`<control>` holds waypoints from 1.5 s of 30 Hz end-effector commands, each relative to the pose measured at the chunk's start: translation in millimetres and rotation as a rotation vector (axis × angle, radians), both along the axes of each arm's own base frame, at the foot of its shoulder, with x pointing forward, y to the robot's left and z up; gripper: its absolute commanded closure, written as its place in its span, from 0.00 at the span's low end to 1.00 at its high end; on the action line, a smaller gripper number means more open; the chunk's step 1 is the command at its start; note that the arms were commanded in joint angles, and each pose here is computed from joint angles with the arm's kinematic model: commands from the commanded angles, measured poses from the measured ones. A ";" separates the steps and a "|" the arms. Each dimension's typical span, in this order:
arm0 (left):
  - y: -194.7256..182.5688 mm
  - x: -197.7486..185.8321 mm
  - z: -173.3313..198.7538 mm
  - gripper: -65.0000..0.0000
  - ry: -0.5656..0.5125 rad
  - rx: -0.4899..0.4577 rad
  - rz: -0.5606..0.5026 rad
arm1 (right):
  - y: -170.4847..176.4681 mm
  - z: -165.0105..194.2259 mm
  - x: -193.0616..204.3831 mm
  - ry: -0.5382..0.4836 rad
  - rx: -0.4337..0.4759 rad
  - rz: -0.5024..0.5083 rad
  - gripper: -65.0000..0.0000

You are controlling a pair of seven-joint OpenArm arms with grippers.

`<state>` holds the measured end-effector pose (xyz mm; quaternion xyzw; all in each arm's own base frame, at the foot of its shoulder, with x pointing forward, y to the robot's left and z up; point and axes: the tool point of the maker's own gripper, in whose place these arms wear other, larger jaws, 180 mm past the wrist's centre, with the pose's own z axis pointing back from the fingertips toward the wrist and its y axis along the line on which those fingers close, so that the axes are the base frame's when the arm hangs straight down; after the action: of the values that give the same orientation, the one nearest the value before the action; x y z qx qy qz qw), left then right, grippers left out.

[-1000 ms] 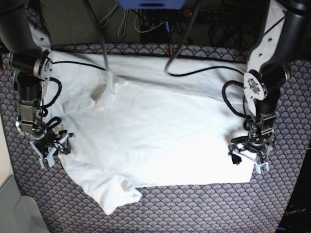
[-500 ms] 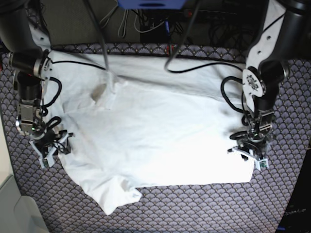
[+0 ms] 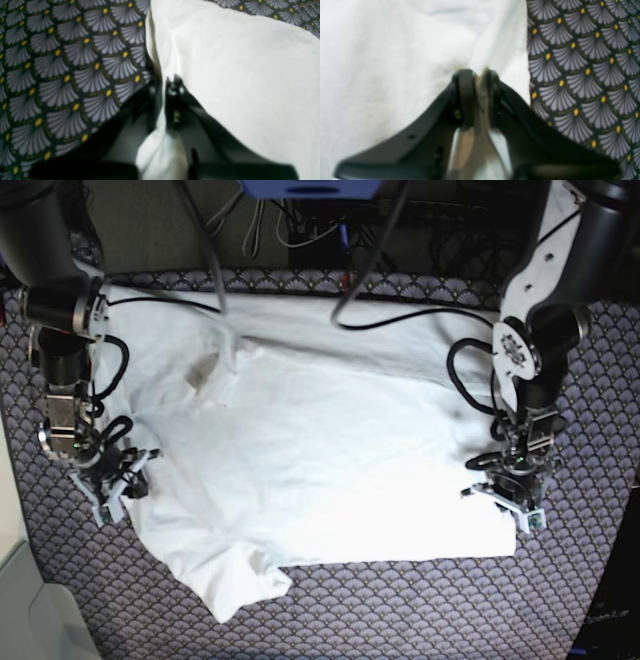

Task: Fold the T-shirt properly
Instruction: 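Close both grippers on the shirt's hem-side fabric, then lift the gripped hem and fold it over toward the collar edge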

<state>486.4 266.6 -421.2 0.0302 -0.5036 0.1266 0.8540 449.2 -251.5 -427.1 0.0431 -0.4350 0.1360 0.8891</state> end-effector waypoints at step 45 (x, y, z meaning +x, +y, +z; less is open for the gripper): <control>13.3 -32.9 63.6 0.99 -0.268 0.033 0.016 | -13.5 77.6 -70.9 -0.310 -0.158 -0.002 1.00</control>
<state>441.5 273.5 -382.4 0.0256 -0.5851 0.1277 0.8004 366.7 -259.0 -372.4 -0.0406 -0.5257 0.1761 0.8313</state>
